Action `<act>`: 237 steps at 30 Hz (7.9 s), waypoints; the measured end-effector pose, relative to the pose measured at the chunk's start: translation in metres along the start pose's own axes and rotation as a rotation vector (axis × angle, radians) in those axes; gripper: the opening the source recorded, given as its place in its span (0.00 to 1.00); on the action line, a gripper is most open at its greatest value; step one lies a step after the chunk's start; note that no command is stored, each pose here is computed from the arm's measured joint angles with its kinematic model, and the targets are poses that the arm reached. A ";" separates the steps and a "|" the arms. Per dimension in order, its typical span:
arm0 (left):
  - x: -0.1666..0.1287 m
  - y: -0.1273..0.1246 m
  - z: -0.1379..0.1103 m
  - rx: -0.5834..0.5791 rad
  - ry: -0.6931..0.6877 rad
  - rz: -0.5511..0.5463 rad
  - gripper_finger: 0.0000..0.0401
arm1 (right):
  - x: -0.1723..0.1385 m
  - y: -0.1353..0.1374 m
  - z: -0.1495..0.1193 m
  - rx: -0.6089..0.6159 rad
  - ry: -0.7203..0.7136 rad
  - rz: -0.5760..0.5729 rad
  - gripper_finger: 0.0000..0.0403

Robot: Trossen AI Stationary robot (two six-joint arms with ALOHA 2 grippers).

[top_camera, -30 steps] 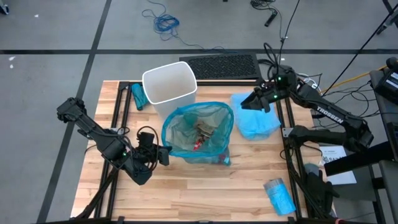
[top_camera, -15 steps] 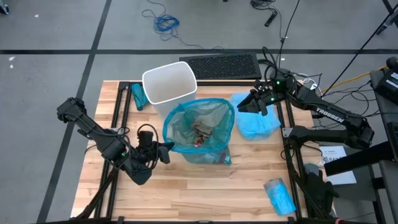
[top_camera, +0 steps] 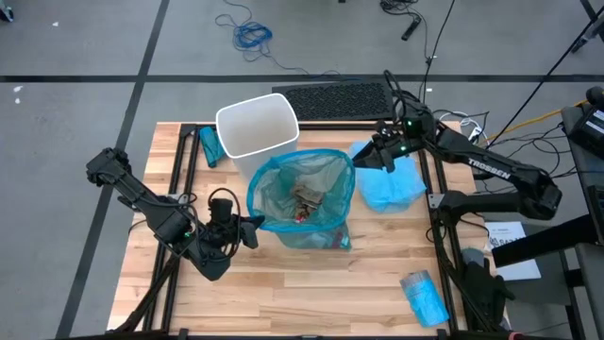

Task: Place trash/remove bag and relplace
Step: Close the blue trash bag

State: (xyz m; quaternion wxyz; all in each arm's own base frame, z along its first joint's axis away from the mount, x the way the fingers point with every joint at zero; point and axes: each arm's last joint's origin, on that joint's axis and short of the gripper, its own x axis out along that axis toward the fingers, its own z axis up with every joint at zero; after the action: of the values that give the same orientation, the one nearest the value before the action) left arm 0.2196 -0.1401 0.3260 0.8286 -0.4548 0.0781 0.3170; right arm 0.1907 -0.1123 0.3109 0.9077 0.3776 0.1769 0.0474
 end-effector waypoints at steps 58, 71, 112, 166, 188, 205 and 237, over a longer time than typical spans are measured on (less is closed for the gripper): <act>-0.024 0.008 0.010 -0.111 0.066 -0.018 0.40 | 0.040 -0.011 0.004 0.045 0.073 0.107 0.00; -0.031 0.013 0.005 -0.163 0.018 -0.020 0.40 | 0.040 -0.011 0.004 0.044 0.073 0.107 0.00; 0.001 -0.020 -0.014 -0.173 -0.123 -0.131 0.00 | 0.037 -0.015 0.005 0.041 0.066 0.082 0.00; -0.043 -0.014 0.026 -0.030 -0.273 -0.196 0.00 | 0.028 0.028 0.025 -0.026 0.001 0.435 0.00; -0.085 -0.065 0.088 0.174 -0.464 -0.375 0.00 | 0.030 -0.045 -0.036 0.065 0.253 -0.123 0.00; -0.073 -0.056 0.070 0.192 -0.428 -0.261 0.00 | 0.046 -0.016 -0.014 0.091 0.019 0.278 0.00; 0.111 -0.059 0.057 0.196 -0.084 -0.495 0.00 | 0.064 0.031 -0.012 0.092 -0.071 0.502 0.02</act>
State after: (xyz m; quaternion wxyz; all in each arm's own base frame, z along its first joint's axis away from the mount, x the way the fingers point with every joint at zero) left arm 0.3332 -0.0664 0.3536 0.9236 -0.3640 -0.0394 0.1141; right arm 0.2470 -0.0681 0.3063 0.8550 0.4519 0.0474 0.2499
